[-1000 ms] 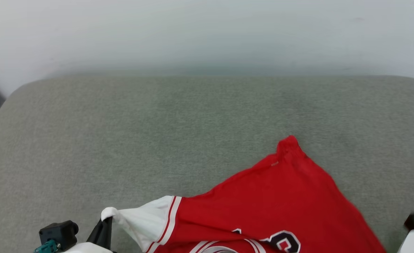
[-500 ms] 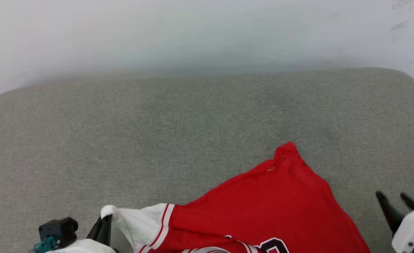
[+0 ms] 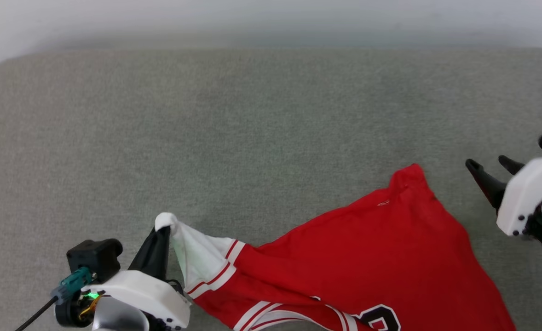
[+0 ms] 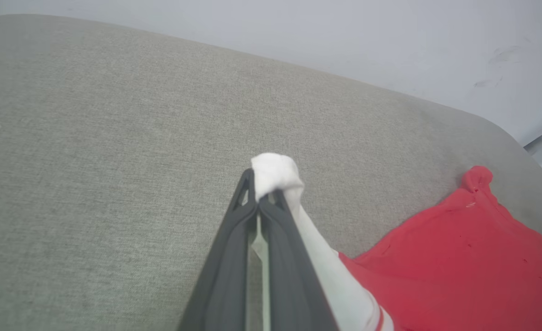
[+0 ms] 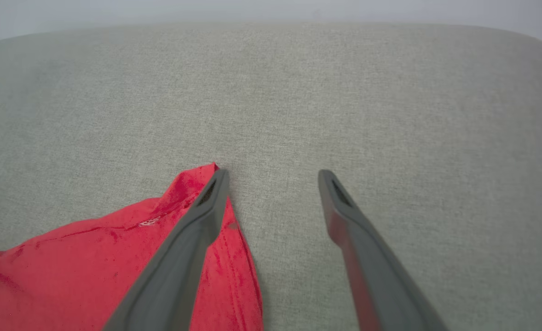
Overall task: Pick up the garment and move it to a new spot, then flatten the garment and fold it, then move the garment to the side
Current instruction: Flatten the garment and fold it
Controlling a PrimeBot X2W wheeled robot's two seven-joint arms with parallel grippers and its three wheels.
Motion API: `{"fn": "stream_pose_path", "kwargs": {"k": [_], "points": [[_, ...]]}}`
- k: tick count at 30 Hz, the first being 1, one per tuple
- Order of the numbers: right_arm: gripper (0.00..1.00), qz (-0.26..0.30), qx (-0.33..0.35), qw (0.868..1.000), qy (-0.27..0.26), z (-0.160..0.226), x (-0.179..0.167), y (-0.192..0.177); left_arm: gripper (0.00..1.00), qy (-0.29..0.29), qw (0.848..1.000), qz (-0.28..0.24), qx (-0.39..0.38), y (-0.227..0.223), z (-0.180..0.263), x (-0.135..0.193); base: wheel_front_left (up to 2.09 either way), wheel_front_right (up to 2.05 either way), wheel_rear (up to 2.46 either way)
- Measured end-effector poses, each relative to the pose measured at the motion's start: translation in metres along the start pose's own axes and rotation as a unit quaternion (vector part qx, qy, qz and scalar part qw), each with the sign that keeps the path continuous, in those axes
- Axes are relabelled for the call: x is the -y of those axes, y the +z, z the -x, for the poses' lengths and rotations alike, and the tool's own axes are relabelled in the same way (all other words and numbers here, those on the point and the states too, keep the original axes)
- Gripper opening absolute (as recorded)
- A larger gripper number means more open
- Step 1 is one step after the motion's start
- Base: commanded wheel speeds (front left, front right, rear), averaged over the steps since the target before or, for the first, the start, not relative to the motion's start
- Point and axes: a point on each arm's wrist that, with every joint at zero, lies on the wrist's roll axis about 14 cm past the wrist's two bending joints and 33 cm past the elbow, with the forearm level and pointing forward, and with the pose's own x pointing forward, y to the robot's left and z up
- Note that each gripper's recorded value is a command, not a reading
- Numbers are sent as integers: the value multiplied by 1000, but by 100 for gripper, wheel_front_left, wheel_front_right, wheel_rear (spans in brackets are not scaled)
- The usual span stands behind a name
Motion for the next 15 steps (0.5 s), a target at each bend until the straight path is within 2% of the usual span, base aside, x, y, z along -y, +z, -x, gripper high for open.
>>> {"fn": "stream_pose_path", "kwargs": {"k": [3, 7, 15], "points": [[100, 25, -91, 995, 26, -22, -15, -15, 0, -2, 1000, 0, -1, -3, -8, 0, 0, 0, 0], [100, 57, -187, 979, 61, -44, -37, -39, 0, 1, 1000, 5, -2, -5, -16, -3, 0, 0, 0], [100, 85, -305, 944, 97, -69, -58, -87, 0, 20, 1000, 12, -15, -18, -23, -14, 0, 0, 0]]}}
